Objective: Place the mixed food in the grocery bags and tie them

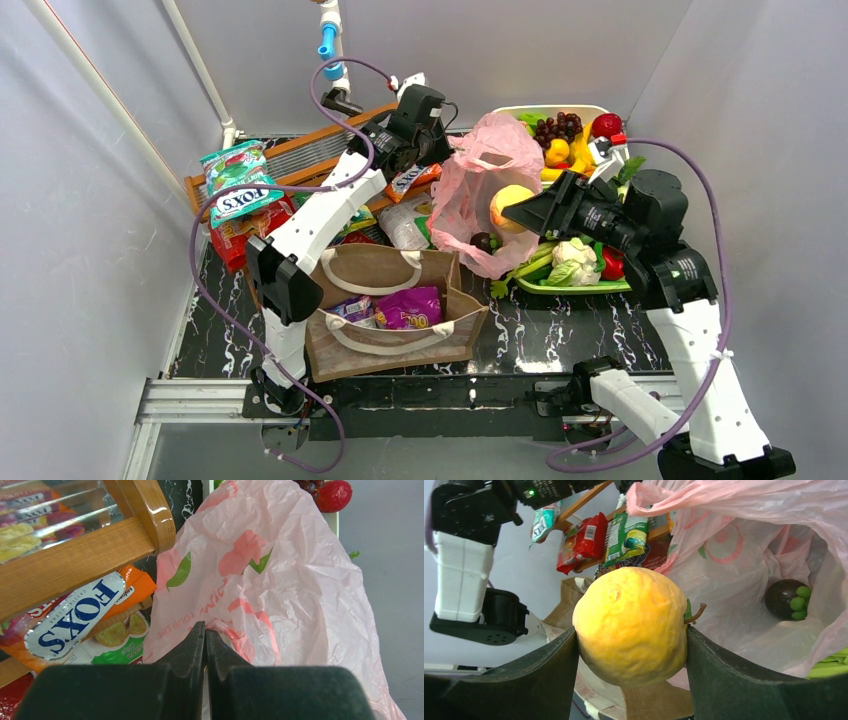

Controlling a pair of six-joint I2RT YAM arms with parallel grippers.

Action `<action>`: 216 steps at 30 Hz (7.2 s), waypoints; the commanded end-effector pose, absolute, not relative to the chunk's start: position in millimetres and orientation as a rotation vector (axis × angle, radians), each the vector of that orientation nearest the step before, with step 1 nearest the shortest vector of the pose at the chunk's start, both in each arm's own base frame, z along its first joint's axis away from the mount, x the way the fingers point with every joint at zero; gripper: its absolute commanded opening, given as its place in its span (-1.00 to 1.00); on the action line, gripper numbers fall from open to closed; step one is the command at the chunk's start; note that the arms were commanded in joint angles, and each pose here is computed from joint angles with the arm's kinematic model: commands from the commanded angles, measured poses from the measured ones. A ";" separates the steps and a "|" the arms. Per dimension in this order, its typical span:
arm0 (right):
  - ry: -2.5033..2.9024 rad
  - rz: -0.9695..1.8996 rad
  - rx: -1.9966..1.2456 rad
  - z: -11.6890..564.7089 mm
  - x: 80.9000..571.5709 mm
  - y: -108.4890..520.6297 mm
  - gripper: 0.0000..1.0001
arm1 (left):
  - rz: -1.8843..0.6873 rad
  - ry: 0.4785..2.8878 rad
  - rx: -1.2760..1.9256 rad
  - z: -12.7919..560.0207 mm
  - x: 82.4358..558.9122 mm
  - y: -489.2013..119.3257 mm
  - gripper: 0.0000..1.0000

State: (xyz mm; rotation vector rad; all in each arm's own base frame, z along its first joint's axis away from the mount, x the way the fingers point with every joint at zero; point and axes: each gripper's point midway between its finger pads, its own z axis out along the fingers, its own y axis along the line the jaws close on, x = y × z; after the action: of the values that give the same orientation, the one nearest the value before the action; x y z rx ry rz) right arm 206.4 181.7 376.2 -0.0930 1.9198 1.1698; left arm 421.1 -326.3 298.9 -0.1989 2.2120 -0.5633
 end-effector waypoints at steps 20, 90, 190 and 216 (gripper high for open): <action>2.052 1.022 0.032 335.7 267.9 184.6 0.63 | -0.629 2.200 -0.214 308.8 420.4 -330.7 -1.00; 2.216 0.363 0.565 259.1 296.9 57.0 0.95 | -0.614 2.219 -0.223 296.7 405.0 -314.1 -1.00; 2.046 1.446 0.227 333.9 187.0 193.5 -0.59 | -0.714 2.229 -0.296 301.9 399.1 -315.2 -1.00; 2.222 0.963 0.076 303.3 328.0 193.0 -0.20 | -0.735 2.210 -0.298 314.5 392.0 -311.3 -1.00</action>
State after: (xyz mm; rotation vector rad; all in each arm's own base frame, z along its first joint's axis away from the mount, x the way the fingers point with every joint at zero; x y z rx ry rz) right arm 316.4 200.2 300.9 0.1706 2.2271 1.0824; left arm 404.0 -323.8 276.9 -0.2906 2.2739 -0.6907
